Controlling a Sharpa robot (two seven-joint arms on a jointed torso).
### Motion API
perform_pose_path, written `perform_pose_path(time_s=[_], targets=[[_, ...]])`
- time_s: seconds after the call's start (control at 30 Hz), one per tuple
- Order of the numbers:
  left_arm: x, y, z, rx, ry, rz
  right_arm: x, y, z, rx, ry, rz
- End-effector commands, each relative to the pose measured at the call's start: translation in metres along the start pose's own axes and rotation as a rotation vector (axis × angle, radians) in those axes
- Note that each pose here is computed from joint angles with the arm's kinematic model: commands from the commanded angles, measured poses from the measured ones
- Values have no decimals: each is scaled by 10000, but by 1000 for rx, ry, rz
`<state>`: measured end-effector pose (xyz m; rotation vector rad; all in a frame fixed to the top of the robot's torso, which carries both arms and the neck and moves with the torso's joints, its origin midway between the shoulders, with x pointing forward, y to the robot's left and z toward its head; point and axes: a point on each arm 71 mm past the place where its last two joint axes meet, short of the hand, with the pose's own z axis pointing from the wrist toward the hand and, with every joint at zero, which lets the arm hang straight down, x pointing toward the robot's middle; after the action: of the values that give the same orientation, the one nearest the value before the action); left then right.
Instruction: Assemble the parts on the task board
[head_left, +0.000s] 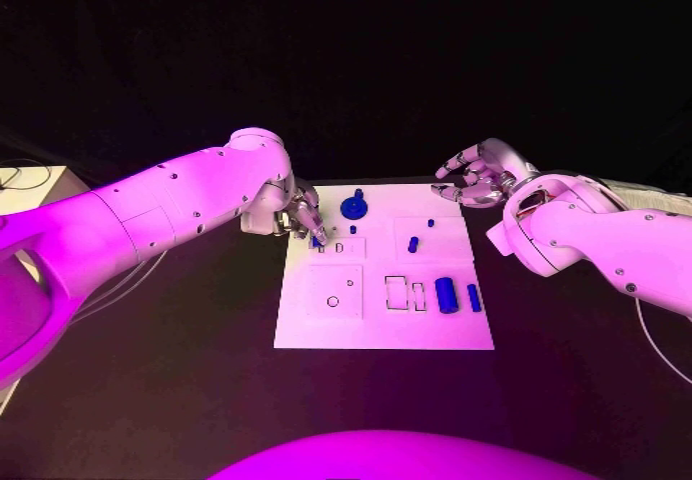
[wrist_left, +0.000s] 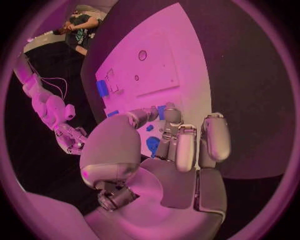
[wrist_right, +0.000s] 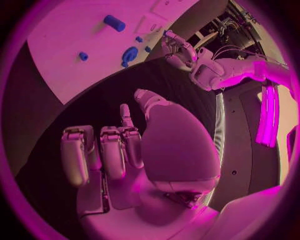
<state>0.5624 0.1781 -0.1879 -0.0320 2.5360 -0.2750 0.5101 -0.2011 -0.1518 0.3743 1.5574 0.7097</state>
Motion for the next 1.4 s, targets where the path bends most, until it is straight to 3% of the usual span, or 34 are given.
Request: perform_pose_path(time_s=[0.03, 0.33, 0.87, 1.4], targets=[[19, -38, 5, 16, 35, -5, 11, 13, 1, -11, 10, -11], [56, -190, 41, 44, 77, -2, 18, 21, 4, -13, 11, -11], [68, -393, 164, 37, 138, 21, 37, 44, 12, -17, 14, -10], [38, -414, 207, 9, 119, 33, 42, 45, 11, -15, 18, -11]])
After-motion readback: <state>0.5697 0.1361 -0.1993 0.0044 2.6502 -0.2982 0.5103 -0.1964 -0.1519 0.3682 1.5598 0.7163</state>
